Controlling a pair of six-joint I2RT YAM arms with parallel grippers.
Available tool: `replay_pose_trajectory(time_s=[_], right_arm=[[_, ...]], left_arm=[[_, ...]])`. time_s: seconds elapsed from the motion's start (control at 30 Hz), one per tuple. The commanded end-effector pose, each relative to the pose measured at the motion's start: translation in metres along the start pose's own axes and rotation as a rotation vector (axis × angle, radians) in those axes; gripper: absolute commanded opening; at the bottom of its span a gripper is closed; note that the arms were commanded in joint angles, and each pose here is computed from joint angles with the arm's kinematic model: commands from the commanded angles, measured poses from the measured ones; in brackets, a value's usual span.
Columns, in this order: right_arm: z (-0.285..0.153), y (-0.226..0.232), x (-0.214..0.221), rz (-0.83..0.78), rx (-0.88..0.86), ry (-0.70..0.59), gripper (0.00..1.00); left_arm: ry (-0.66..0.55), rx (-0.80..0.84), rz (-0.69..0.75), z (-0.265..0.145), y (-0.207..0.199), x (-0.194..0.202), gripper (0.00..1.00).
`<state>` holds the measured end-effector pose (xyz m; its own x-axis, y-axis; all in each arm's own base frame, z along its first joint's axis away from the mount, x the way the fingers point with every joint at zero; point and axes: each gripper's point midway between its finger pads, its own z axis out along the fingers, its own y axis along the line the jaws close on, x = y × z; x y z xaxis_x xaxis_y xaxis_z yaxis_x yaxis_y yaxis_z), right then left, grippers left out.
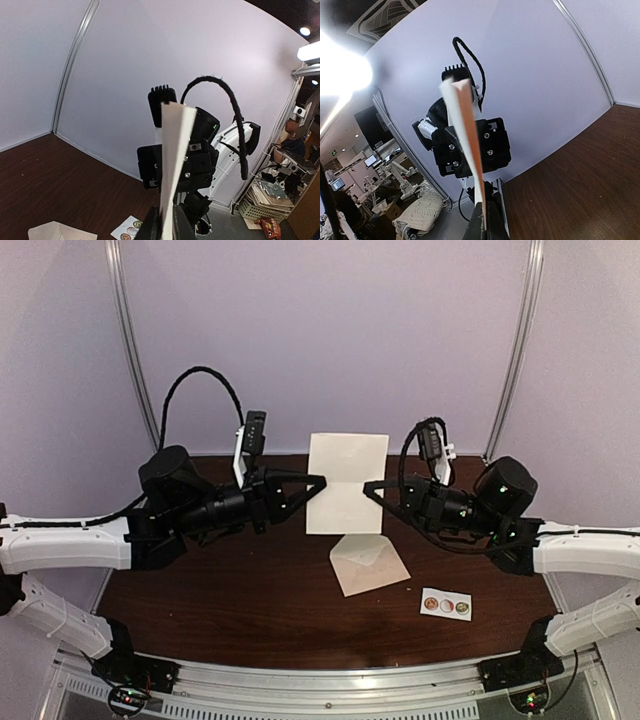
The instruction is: Place the letter into the envelope and seal it
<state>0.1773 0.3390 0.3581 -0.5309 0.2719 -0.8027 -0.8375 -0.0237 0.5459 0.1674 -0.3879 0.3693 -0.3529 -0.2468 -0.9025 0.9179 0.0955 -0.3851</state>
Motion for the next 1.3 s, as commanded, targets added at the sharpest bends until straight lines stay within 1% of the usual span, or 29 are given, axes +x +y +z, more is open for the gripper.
replay_pose_trajectory(time_s=[0.0, 0.03, 0.13, 0.27, 0.43, 0.53, 0.63, 0.8, 0.97, 1.1, 1.27], right_arm=[[-0.001, 0.004, -0.008, -0.082, 0.036, -0.001, 0.0], [-0.002, 0.001, -0.007, -0.103, 0.062, 0.015, 0.0], [-0.007, -0.004, -0.002, -0.169, 0.125, 0.078, 0.0], [-0.016, -0.001, 0.005, -0.234, 0.152, 0.154, 0.0], [-0.02, 0.01, 0.014, -0.277, 0.116, 0.23, 0.0], [-0.02, 0.014, 0.019, -0.283, 0.088, 0.264, 0.0], [-0.018, 0.014, 0.019, -0.288, 0.087, 0.282, 0.0], [-0.014, 0.009, 0.018, -0.293, 0.099, 0.289, 0.0], [-0.01, 0.003, 0.017, -0.292, 0.12, 0.291, 0.0], [-0.008, -0.003, 0.018, -0.286, 0.141, 0.303, 0.0], [-0.005, -0.006, 0.022, -0.285, 0.133, 0.327, 0.0]], left_arm=[[-0.033, -0.01, 0.017, -0.004, -0.001, -0.013, 0.2], [-0.038, -0.026, 0.015, -0.007, 0.001, -0.016, 0.27], [-0.049, -0.09, -0.012, -0.015, 0.012, -0.026, 0.35], [-0.072, -0.146, -0.086, -0.028, 0.026, -0.038, 0.41], [-0.082, -0.181, -0.18, -0.036, 0.044, -0.045, 0.48], [-0.027, -0.203, -0.207, -0.029, 0.053, -0.038, 0.52], [0.075, -0.172, -0.218, -0.013, 0.055, -0.022, 0.55], [0.236, -0.025, -0.252, 0.008, 0.044, 0.01, 0.61], [0.377, 0.13, -0.264, 0.021, 0.02, 0.042, 0.65], [0.418, 0.163, -0.272, 0.02, 0.013, 0.053, 0.69], [0.407, 0.158, -0.261, 0.017, 0.012, 0.05, 0.72]])
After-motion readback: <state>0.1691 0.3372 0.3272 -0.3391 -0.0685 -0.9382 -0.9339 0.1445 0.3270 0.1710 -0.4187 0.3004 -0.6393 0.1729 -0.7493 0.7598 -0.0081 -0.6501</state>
